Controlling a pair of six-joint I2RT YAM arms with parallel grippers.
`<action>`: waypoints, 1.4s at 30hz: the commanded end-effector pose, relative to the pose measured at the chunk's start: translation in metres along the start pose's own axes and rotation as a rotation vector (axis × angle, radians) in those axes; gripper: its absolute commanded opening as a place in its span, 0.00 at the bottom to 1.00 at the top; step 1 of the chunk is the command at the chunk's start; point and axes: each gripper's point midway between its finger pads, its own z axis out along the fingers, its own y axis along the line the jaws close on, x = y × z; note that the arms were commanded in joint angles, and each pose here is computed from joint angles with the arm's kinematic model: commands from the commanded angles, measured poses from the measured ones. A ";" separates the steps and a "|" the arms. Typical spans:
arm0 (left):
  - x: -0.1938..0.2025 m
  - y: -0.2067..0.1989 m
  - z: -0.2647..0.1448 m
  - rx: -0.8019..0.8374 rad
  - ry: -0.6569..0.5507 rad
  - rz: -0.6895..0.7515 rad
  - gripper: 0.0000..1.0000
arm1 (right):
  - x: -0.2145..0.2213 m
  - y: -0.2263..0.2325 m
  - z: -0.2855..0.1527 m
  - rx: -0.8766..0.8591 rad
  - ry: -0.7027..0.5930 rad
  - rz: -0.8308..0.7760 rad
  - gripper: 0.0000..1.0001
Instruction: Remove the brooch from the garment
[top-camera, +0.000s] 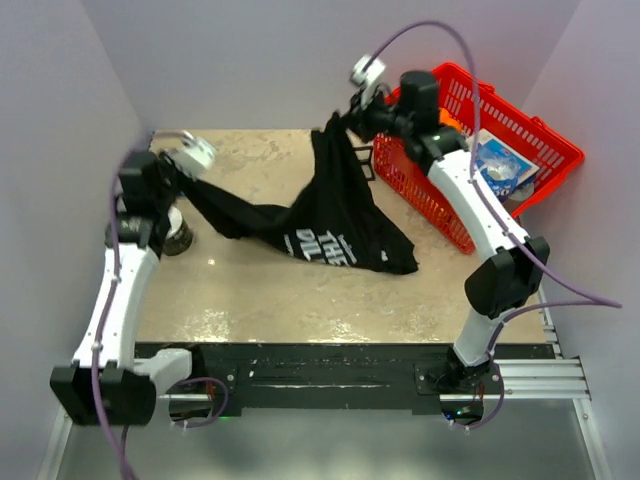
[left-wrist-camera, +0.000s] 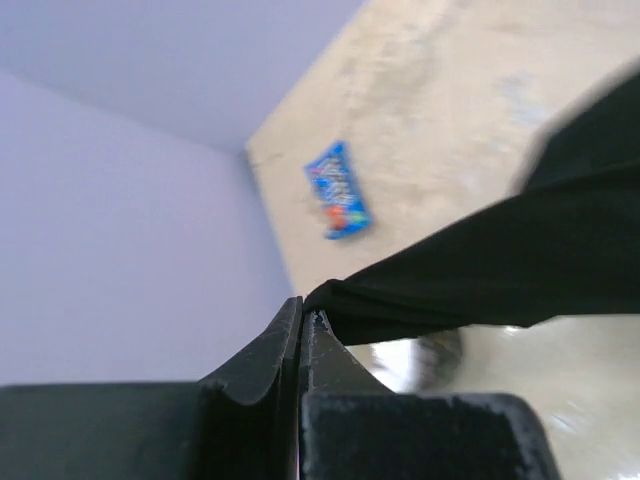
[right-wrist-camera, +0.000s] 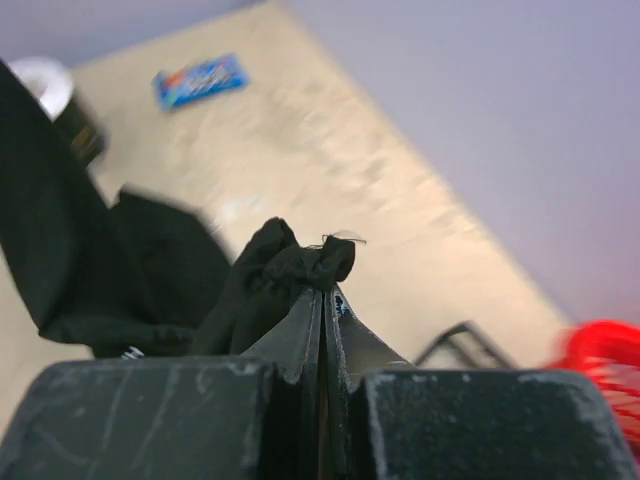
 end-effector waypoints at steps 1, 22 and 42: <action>-0.055 0.179 -0.022 -0.444 -0.116 -0.127 0.00 | -0.115 -0.079 -0.076 0.249 -0.258 -0.032 0.00; -0.195 0.283 -0.178 -0.667 -0.562 -0.045 0.00 | -0.271 -0.025 -0.277 0.543 -0.624 -0.512 0.00; -0.239 0.290 -0.364 -1.035 -0.719 0.187 0.00 | -0.349 0.112 -0.483 0.635 -1.020 -0.624 0.00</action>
